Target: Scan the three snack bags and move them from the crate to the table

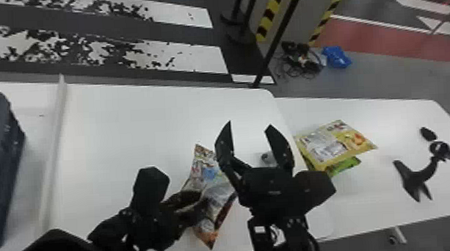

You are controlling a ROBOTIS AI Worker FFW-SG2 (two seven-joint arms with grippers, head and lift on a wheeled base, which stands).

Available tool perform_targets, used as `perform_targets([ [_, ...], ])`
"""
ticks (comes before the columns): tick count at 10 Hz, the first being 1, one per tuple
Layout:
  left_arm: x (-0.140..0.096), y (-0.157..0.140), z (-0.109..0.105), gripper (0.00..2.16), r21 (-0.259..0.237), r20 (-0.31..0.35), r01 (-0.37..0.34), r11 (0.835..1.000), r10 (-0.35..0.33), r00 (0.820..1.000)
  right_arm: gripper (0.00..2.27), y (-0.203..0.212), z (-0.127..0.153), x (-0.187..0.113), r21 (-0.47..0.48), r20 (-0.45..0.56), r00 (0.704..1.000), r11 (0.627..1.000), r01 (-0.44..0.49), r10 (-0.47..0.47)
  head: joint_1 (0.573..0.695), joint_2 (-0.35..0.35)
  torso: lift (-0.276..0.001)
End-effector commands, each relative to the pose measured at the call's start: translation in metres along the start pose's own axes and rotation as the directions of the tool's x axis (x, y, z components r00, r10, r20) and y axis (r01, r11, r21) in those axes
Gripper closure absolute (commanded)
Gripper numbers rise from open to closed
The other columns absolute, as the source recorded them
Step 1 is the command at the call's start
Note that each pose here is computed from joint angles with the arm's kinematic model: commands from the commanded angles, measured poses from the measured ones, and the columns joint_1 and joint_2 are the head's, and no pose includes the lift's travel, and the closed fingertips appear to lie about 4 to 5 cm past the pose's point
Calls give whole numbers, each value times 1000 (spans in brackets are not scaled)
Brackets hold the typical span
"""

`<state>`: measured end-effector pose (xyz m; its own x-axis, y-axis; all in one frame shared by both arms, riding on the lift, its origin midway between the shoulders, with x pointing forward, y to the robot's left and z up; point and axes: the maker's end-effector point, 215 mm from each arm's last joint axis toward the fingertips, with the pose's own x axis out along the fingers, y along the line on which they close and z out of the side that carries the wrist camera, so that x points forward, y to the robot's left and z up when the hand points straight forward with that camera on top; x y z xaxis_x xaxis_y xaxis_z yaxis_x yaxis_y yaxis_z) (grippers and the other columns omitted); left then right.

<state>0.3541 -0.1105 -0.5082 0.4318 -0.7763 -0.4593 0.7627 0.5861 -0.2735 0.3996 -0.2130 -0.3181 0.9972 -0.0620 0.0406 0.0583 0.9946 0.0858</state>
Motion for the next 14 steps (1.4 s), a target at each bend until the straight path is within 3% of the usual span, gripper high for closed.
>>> perform_targets([
  [1, -1, 4, 1, -2, -1, 3, -7, 1000, 7, 1000, 113, -1, 3, -2, 4, 9, 1000, 1000, 2, -2, 695, -350, -62],
  [4, -13, 17, 17, 33, 12, 54, -52, 999, 51, 997, 113, -5, 8, -9, 10, 28, 1000, 1000, 7, -7, 695, -350, -62],
  [5, -25, 29, 23, 33, 6, 80, -83, 997, 82, 993, 113, -8, 9, -11, 9, 29, 1000, 1000, 11, -12, 695, -350, -62],
  [7, -71, 66, 45, 33, 0, 156, -174, 985, 172, 973, 113, -9, 12, -14, 12, 35, 999, 1000, 12, -13, 695, -350, -62],
  [8, -98, 88, 55, 33, 3, 185, -226, 974, 222, 957, 113, -9, 10, -14, 10, 30, 999, 1000, 12, -12, 695, -350, -62],
  [10, -148, 125, 68, 33, -49, 234, -303, 952, 306, 923, 113, -8, 5, -17, 8, 18, 1000, 1000, 9, -9, 695, -315, -62],
  [11, -175, 140, 73, 33, -85, 265, -337, 938, 348, 899, 113, -9, -1, -19, 8, 4, 1000, 1000, 8, -8, 695, -246, -62],
  [13, -224, 157, 92, 33, -125, 334, -396, 910, 414, 847, 110, -7, -15, -23, 11, -29, 1000, 1000, 4, -3, 695, -184, -62],
  [14, -249, 168, 94, 33, -137, 349, -451, 882, 469, 811, 110, -3, -23, -26, 13, -45, 999, 1000, -2, 3, 695, -150, -62],
])
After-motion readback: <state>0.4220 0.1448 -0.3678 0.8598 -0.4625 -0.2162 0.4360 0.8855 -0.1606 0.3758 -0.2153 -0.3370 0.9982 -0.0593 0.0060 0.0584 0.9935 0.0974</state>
